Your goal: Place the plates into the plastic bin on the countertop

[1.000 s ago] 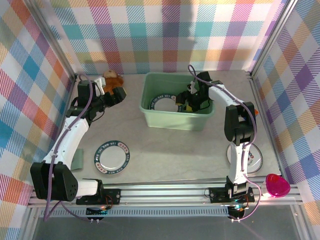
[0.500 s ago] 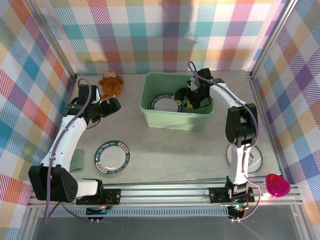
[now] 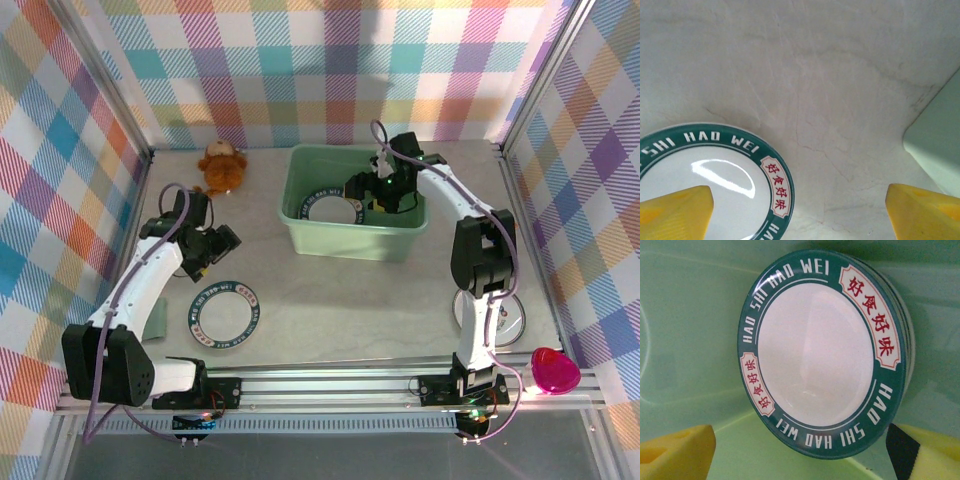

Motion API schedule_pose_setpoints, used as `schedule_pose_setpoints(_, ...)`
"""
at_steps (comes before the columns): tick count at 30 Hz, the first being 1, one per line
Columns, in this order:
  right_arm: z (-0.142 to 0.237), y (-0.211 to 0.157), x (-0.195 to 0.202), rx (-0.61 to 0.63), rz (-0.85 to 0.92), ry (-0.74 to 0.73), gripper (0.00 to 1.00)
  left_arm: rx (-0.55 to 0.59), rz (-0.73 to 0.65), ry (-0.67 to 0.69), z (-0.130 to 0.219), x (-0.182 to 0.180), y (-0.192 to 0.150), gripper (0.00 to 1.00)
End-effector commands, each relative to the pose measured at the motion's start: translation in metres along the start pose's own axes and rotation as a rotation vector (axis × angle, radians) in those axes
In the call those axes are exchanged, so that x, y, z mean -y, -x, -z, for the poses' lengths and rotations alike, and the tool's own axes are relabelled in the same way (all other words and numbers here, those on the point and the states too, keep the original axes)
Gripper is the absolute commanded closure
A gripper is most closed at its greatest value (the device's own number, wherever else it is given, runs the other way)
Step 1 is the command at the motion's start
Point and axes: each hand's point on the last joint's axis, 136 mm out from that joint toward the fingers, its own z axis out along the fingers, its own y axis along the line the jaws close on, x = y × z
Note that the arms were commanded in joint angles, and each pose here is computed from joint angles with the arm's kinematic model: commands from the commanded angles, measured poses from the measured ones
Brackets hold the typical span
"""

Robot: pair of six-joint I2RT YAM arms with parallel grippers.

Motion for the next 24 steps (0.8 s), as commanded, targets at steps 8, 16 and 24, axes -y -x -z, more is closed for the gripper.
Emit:
schedule_pose_setpoints(8, 0.059, -0.005, -0.019, 0.116, 0.151, -0.089, 0.10, -0.144, -0.066, 0.216, -0.049, -0.011, -0.041, 0.16)
schedule_pose_setpoints(16, 0.081, -0.014, -0.019, 0.157, 0.196, -0.113, 0.10, -0.206, -0.119, 0.276, -0.075, -0.003, -0.053, 0.22)
schedule_pose_setpoints(24, 0.088, -0.021, -0.013, 0.175, 0.194, -0.104, 0.10, -0.261, -0.119, 0.326, -0.092, -0.012, -0.065, 0.28)
